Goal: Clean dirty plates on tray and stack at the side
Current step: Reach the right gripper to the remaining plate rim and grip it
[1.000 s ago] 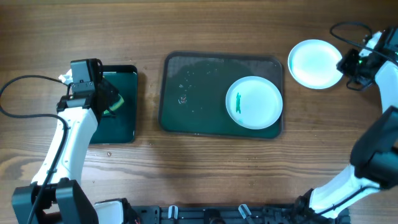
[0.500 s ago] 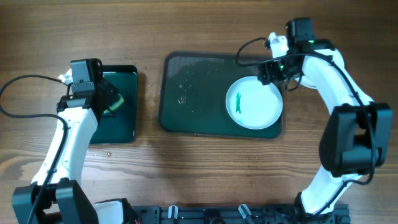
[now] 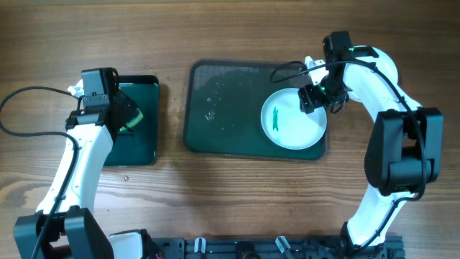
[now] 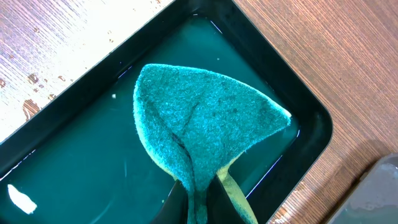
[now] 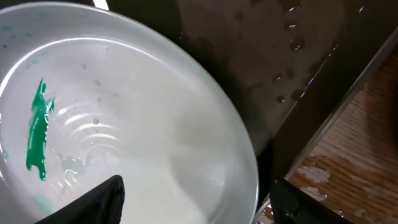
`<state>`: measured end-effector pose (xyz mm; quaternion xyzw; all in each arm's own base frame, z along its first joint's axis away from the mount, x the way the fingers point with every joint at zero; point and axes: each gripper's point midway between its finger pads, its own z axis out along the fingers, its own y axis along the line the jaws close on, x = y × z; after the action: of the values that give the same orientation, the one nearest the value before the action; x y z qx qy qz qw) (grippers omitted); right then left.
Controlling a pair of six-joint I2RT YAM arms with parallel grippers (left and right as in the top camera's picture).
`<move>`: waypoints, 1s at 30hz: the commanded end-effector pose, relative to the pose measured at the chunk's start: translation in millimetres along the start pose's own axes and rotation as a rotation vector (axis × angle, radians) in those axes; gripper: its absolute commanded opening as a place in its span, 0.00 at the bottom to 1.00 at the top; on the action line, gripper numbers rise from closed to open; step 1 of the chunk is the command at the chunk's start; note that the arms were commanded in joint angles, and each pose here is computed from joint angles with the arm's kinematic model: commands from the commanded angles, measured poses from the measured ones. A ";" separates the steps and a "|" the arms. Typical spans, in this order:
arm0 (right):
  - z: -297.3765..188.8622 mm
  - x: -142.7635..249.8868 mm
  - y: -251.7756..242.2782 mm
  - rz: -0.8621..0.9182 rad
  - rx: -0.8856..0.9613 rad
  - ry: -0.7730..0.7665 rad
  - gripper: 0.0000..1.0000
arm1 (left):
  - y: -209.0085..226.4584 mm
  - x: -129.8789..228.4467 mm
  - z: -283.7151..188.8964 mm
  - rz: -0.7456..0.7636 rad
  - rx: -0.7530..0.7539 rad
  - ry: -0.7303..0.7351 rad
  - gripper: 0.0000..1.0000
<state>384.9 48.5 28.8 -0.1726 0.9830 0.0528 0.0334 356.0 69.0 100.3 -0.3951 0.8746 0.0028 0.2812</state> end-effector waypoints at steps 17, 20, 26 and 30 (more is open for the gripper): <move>8.5 34.2 22.5 0.184 -0.110 0.148 0.76 | -3.1 0.6 -1.2 0.004 0.025 0.008 0.04; 7.8 38.2 23.6 0.250 -0.108 0.168 0.76 | -3.2 0.6 -1.2 0.004 0.025 0.008 0.04; 18.3 60.5 28.6 0.384 -0.104 0.243 0.76 | -3.2 0.5 -1.2 0.004 0.026 0.008 0.04; 20.6 67.0 30.2 0.426 -0.101 0.265 0.73 | -3.2 0.5 -1.2 0.004 0.025 0.008 0.04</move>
<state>319.8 55.7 11.8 -0.0011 0.9916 0.0847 -0.0974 356.6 66.4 100.0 -0.3932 0.8759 -0.0043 0.2794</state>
